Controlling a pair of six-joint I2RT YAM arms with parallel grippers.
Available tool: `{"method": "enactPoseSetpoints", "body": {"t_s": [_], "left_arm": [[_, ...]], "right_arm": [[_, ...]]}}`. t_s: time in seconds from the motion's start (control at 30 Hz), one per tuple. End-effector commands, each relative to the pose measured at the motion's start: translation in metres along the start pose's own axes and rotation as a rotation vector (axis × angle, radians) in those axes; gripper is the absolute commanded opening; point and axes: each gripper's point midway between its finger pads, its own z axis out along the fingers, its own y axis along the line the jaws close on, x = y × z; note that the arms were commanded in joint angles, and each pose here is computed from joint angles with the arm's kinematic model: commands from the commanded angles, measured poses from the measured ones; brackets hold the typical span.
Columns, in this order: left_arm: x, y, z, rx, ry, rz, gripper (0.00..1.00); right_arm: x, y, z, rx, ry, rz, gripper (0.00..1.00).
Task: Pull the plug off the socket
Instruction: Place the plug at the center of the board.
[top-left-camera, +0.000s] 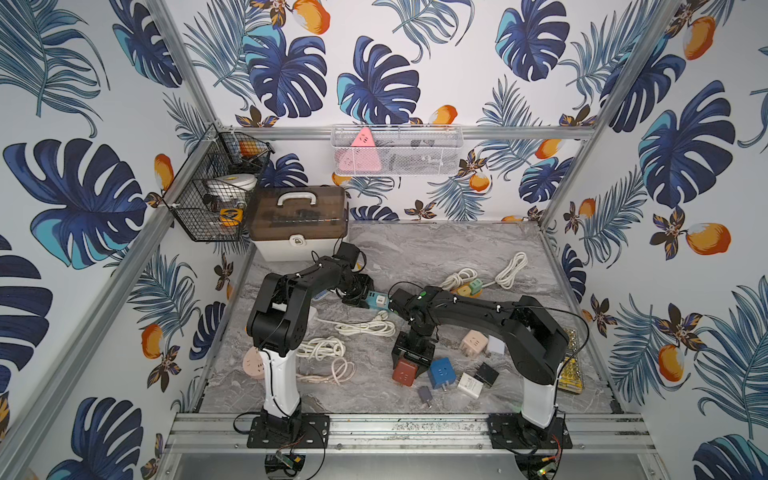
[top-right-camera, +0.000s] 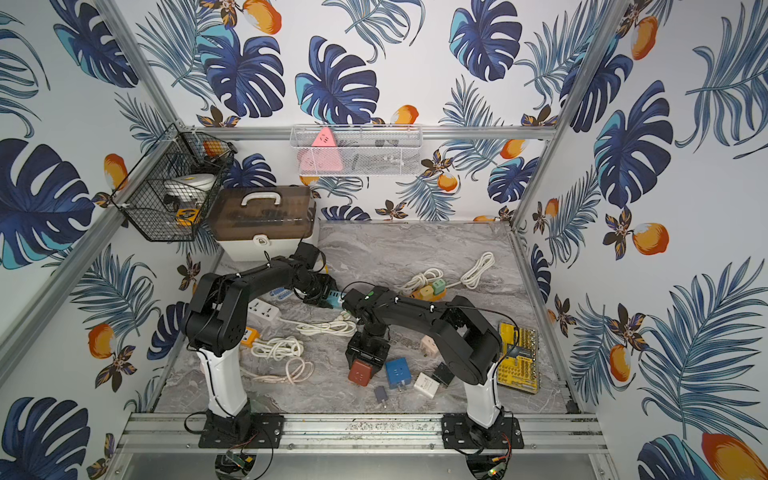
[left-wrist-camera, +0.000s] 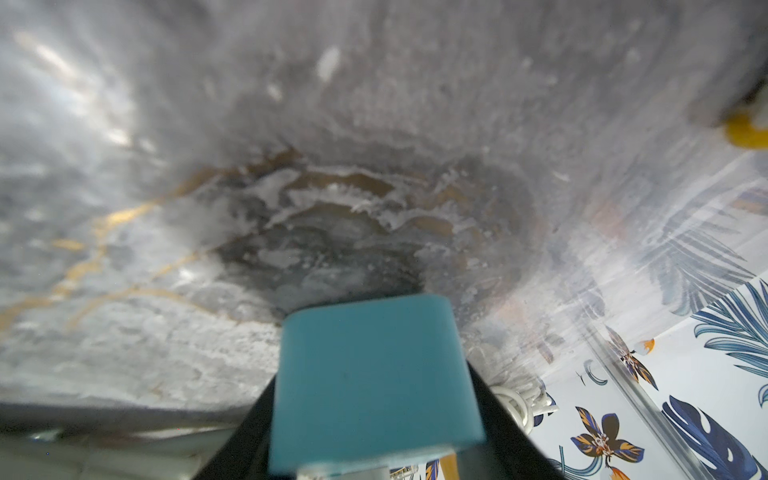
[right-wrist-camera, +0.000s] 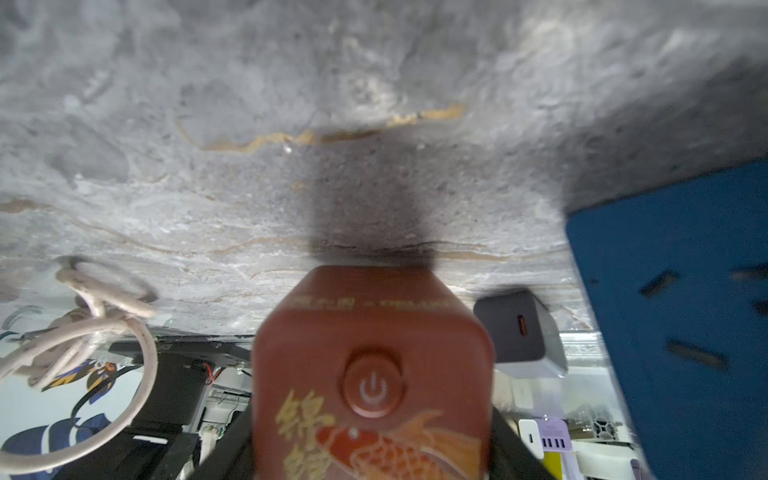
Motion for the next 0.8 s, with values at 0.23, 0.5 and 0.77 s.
{"method": "enactPoseSetpoints", "body": {"t_s": [0.23,0.5,0.77], "left_arm": [[-0.027,0.038,0.002,-0.143,-0.134,-0.004,0.0],[-0.027,0.037,0.004,-0.144,-0.131,-0.005,0.0],[-0.028,0.038,0.004,-0.145,-0.131,-0.008,0.0]], "right_arm": [[-0.015,-0.005,-0.004,-0.002,-0.045,0.021,0.66],[-0.016,0.001,-0.022,-0.027,-0.101,-0.026,0.87],[-0.016,0.009,-0.055,-0.057,-0.207,-0.096,0.88]]}}
